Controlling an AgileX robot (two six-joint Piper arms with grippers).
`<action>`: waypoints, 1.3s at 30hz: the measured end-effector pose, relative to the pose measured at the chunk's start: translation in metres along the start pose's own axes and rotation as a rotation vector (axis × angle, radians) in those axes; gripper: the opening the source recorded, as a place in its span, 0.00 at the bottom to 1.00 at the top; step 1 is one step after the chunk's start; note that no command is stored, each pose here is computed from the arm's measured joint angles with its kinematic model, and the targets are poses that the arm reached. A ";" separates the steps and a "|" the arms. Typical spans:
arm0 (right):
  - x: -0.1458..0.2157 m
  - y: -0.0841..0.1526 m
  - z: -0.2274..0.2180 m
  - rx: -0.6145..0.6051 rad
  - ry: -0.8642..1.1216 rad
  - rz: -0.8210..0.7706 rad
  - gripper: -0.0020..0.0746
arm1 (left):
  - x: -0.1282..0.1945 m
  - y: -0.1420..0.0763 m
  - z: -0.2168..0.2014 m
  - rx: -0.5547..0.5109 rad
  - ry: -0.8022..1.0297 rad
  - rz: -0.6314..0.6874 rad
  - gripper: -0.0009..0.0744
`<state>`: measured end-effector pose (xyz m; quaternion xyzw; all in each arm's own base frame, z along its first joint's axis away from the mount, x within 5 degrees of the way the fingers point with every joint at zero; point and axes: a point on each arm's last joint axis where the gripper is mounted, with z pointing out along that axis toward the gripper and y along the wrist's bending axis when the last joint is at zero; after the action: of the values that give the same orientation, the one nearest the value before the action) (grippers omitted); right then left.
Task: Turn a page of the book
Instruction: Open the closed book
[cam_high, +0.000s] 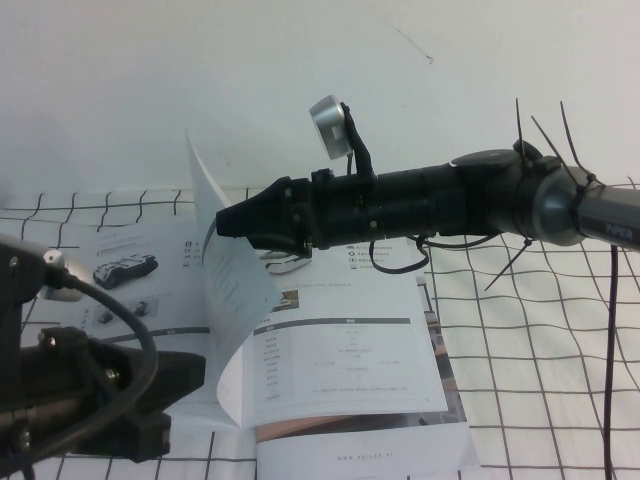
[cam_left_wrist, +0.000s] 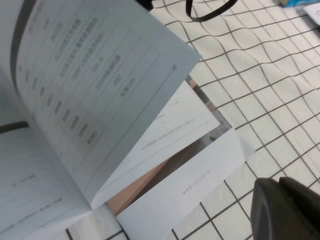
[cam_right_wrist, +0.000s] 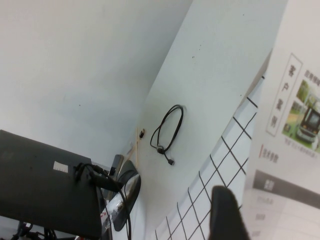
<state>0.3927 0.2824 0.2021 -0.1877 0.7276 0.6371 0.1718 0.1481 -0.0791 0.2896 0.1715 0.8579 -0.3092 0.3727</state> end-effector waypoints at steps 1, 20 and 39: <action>0.000 0.000 0.000 0.000 0.000 0.000 0.53 | -0.001 0.000 0.001 0.007 -0.009 -0.002 0.01; 0.002 0.002 0.004 -0.006 0.008 -0.002 0.53 | -0.001 -0.010 0.029 0.035 0.007 0.044 0.01; 0.003 0.003 0.005 -0.013 0.013 -0.005 0.53 | 0.043 -0.009 0.103 -0.239 -0.031 0.070 0.01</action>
<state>0.3885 0.2876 0.2025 -0.1949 0.7241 0.6400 0.1675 0.1698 -0.1506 0.2070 0.1509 0.8762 -0.1941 0.4145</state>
